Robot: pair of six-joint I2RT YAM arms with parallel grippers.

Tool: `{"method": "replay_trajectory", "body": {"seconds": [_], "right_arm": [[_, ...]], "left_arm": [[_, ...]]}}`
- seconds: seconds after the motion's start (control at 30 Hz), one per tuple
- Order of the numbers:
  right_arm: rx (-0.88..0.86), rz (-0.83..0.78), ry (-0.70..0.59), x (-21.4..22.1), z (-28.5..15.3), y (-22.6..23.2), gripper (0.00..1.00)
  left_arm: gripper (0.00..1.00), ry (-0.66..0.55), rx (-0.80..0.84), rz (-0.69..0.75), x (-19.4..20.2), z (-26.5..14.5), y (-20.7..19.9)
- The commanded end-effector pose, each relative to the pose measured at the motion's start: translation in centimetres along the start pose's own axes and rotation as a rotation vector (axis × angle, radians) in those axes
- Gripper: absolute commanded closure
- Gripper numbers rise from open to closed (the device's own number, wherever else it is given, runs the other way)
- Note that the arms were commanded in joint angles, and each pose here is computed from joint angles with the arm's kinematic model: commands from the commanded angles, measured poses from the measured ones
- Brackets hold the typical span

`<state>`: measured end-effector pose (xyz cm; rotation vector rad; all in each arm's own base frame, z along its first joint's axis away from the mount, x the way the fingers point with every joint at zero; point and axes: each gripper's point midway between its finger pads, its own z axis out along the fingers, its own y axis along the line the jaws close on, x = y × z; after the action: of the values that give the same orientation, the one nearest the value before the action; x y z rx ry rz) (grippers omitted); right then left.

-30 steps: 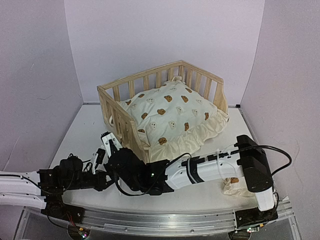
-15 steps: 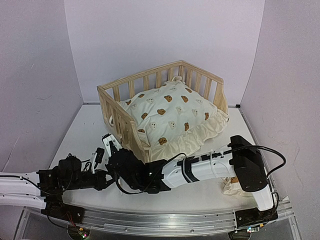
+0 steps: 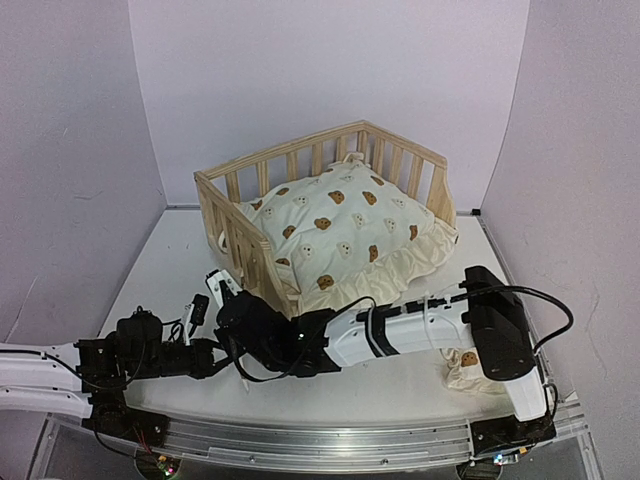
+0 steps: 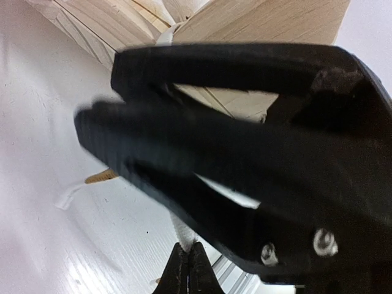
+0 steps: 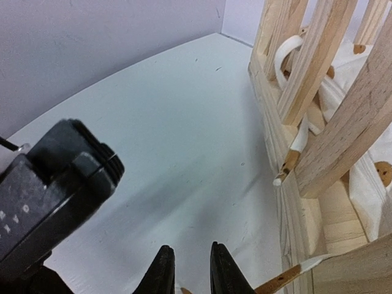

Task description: Set up the pet bed

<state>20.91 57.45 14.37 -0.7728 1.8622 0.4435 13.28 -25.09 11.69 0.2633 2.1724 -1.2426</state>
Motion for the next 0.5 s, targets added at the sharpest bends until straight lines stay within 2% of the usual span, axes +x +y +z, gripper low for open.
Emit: {"method": "replay_trajectory", "body": {"seconds": [0.0,0.17,0.23,0.27,0.37,0.47], "right_arm": [[-0.127,0.092,0.07,-4.4,-4.9,0.6,0.73],[-0.284,0.088,0.204,-2.2,-9.3,1.1,0.63],[-0.336,0.07,0.208,-0.9,-10.8,1.2,0.61],[-0.352,0.047,0.214,1.1,-11.3,0.9,0.6],[-0.406,0.044,0.078,1.6,-12.1,0.6,0.59],[-0.401,-0.014,-0.043,2.7,-10.9,0.8,0.6]], "left_arm": [[1.0,-0.044,0.062,-0.01,-1.3,-0.1,-1.8],[1.0,-0.037,0.064,-0.017,-1.3,-0.1,-2.0],[1.0,-0.031,0.066,-0.019,-1.3,0.0,-2.1],[1.0,-0.028,0.067,-0.022,-1.3,0.0,-2.1],[1.0,-0.019,0.075,-0.029,-1.1,0.0,-2.3],[1.0,-0.025,0.074,-0.035,-1.1,-0.1,-2.1]]}}
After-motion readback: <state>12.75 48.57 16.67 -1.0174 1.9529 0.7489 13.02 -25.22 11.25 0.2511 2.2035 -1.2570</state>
